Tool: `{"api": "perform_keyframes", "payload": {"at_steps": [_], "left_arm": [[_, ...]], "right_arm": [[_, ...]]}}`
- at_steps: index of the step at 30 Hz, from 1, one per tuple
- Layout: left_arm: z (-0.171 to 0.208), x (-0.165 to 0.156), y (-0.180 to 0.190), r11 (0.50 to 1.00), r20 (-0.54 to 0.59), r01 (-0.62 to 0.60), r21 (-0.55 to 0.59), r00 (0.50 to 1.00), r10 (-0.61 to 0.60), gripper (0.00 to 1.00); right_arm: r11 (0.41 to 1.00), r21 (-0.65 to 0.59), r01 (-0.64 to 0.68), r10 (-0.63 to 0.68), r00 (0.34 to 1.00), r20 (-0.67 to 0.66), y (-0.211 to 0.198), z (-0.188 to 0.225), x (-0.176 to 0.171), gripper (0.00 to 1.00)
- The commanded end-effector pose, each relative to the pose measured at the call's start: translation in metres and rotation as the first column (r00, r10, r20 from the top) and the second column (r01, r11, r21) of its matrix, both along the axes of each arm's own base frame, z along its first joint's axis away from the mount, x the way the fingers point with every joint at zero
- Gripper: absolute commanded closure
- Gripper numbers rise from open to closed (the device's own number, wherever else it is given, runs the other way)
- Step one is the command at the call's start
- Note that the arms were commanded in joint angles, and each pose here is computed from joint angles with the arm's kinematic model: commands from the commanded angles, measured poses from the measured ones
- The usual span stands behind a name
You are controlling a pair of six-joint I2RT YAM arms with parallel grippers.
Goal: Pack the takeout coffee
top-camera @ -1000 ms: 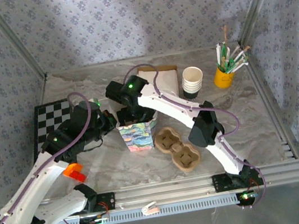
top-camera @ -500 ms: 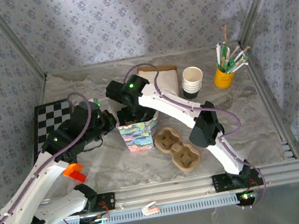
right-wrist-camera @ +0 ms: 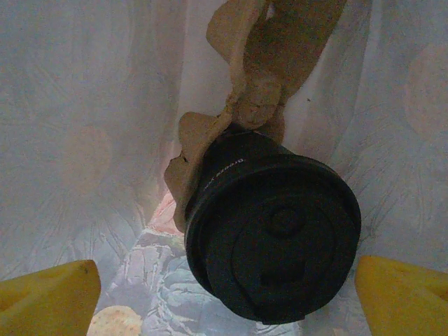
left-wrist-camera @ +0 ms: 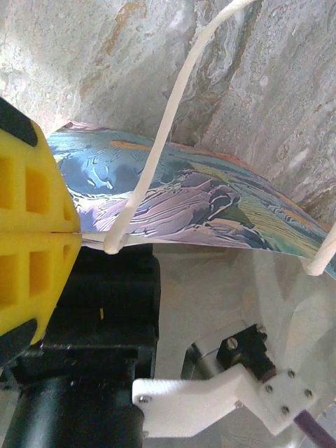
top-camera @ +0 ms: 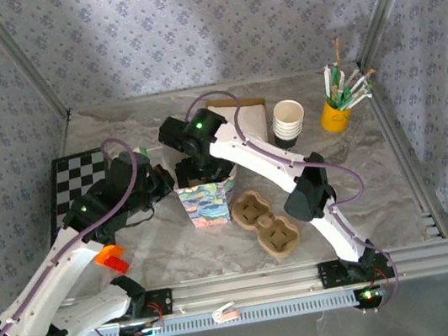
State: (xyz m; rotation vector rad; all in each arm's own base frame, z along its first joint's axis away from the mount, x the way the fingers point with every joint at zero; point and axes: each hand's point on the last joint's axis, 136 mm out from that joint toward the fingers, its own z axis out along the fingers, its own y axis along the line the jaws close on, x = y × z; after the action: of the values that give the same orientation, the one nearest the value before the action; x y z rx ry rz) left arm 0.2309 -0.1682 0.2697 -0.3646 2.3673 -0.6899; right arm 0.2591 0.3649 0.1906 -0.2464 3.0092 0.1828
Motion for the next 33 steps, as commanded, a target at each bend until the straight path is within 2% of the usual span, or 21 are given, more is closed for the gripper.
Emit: {"api": "perform_keyframes", "payload": {"at_steps": [1, 19, 29, 33], "left_arm": [[-0.017, -0.006, 0.01, 0.998, -0.058, -0.019, 0.059, 0.998, 0.023, 1.0], [-0.015, -0.003, 0.01, 0.998, -0.056, -0.022, 0.065, 0.998, 0.026, 1.0], [-0.008, -0.001, 0.007, 0.998, -0.039, -0.015, 0.058, 0.999, 0.017, 1.0], [-0.001, 0.0, 0.006, 0.999, -0.02, -0.008, 0.051, 1.0, 0.009, 0.88]], "right_arm": [[1.0, 0.013, 0.0, 0.0, 1.0, 0.03, -0.011, 0.027, -0.008, 0.06], [0.995, 0.096, -0.015, 0.005, 0.996, 0.095, -0.018, 0.071, -0.012, 0.2], [0.974, 0.218, -0.06, 0.024, 0.986, 0.165, -0.02, 0.117, -0.019, 0.33], [0.965, 0.247, -0.09, 0.033, 0.974, 0.223, -0.028, 0.137, -0.019, 0.39]]}}
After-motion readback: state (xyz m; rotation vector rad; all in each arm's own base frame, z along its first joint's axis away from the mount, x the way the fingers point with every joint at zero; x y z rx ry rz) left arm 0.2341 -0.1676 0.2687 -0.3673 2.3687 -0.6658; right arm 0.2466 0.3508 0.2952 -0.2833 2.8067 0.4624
